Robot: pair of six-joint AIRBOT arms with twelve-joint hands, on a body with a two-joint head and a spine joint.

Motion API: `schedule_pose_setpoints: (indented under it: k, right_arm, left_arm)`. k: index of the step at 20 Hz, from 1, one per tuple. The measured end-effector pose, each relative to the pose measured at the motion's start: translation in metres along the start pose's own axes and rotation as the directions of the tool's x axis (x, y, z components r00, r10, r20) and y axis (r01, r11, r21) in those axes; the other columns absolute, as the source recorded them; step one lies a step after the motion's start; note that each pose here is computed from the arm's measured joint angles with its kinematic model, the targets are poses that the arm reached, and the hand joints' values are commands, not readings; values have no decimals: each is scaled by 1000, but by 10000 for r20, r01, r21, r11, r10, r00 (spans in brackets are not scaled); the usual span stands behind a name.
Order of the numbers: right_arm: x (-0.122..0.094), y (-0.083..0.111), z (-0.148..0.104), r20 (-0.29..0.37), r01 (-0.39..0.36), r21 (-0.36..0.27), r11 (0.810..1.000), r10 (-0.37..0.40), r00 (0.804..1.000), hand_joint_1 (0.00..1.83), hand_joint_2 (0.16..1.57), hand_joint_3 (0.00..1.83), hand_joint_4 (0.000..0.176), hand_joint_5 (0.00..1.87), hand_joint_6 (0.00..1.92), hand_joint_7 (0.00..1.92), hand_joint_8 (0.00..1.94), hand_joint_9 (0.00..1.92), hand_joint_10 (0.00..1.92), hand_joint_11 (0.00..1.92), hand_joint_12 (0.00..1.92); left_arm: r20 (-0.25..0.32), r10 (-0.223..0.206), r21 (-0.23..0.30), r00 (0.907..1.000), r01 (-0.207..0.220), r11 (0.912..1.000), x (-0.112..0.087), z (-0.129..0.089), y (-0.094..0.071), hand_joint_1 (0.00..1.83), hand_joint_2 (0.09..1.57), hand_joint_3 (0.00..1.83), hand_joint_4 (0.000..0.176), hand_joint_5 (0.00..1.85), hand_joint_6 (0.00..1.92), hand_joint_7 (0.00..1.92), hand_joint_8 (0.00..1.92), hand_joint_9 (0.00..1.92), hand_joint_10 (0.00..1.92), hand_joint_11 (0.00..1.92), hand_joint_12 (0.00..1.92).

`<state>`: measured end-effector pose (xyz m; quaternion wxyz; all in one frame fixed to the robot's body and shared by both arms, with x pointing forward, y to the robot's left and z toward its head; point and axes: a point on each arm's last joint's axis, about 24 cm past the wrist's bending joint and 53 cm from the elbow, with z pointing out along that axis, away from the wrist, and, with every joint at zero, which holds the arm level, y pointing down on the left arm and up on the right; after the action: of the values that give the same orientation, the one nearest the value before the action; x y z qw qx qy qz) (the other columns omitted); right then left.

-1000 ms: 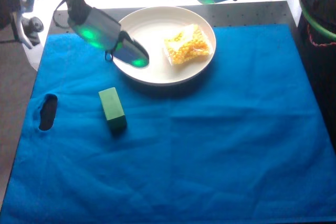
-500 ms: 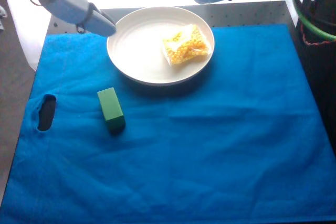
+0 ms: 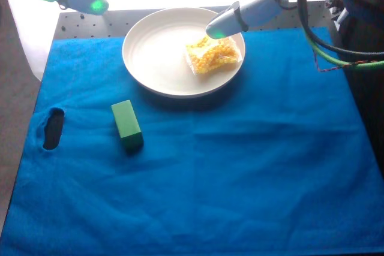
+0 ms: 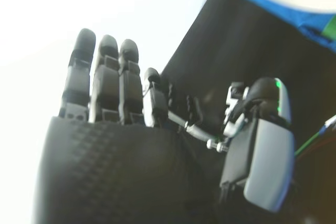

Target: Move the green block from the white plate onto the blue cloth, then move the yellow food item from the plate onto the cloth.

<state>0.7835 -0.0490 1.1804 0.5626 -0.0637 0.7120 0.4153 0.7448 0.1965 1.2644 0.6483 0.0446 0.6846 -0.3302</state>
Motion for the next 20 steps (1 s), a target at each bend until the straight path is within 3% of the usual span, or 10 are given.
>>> schedule_pose_setpoints:
  k: [1, 2, 3, 5, 7, 10, 13, 14, 17, 20]
  right_arm:
    - [1, -2, 0, -26, 29, 48, 10000, -29, 10000, 565, 802, 0, 147, 113, 2, 244, 0, 229, 3, 0, 657]
    - [3, -3, 1, -55, 70, 63, 10000, -70, 10000, 567, 802, 0, 115, 122, 2, 253, 2, 237, 4, 0, 679]
    - [9, -4, 4, -196, 243, 103, 9997, -241, 9995, 586, 786, 0, 107, 138, 4, 260, 2, 237, 2, 0, 649]
    - [24, -7, 10, -552, 540, 279, 9982, -524, 9971, 576, 763, 0, 130, 123, 0, 231, 4, 212, 3, 0, 471]
    - [38, -13, 14, -790, 572, 442, 9974, -536, 9954, 590, 754, 0, 136, 132, 3, 221, 4, 202, 1, 0, 461]
    - [43, -19, 17, -832, 631, 592, 9962, -581, 9948, 601, 762, 2, 129, 118, 1, 248, 5, 206, 7, 0, 417]
    - [45, -34, 17, -860, 706, 880, 9936, -631, 9943, 574, 759, 0, 128, 107, 0, 271, 7, 205, 0, 0, 453]
    - [49, -38, 16, -927, 739, 966, 9926, -649, 9936, 559, 769, 2, 136, 81, 0, 249, 4, 163, 0, 0, 379]
    - [54, -54, 15, -1054, 912, 1336, 9868, -774, 9914, 515, 765, 0, 135, 90, 1, 301, 9, 143, 5, 0, 330]
    - [52, -56, 18, -966, 917, 1352, 9866, -790, 9922, 531, 802, 0, 96, 127, 3, 370, 4, 145, 2, 0, 154]
  left_arm:
    - [133, -75, 23, 9999, 75, 10000, -4, -2, 1, 766, 750, 0, 146, 0, 0, 53, 0, 37, 0, 0, 106]
    - [224, -132, 55, 9997, 131, 9999, -7, -2, 1, 758, 758, 2, 164, 0, 0, 48, 0, 21, 1, 0, 69]
    - [325, -168, 94, 9993, 165, 9998, -11, -4, 0, 765, 763, 2, 162, 0, 0, 42, 0, 12, 1, 0, 43]
    - [465, -214, 254, 9987, 202, 9995, -14, -4, -4, 810, 760, 1, 147, 0, 0, 34, 0, 0, 0, 0, 1]
    - [642, -145, 436, 9978, 117, 9990, -22, -2, -11, 801, 770, 5, 164, 0, 0, 16, 0, 0, 0, 0, 0]
    - [1050, -1, 815, 9945, -85, 9966, -41, 3, -29, 795, 809, 17, 128, 0, 0, 0, 0, 0, 0, 10, 4]
    - [983, 81, 1059, 9951, -185, 9942, -36, 7, -41, 813, 814, 12, 134, 0, 0, 0, 0, 0, 0, 0, 0]
    - [965, 130, 1054, 9953, -232, 9942, -36, 7, -41, 827, 811, 9, 121, 0, 0, 0, 0, 0, 0, 10, 4]
    - [1108, 96, 1107, 9938, -219, 9936, -43, 7, -44, 803, 776, 0, 133, 0, 0, 37, 14, 20, 8, 57, 25]
    - [1190, 289, 1321, 9925, -447, 9902, -48, 11, -58, 839, 774, 0, 107, 0, 0, 43, 8, 24, 4, 72, 32]
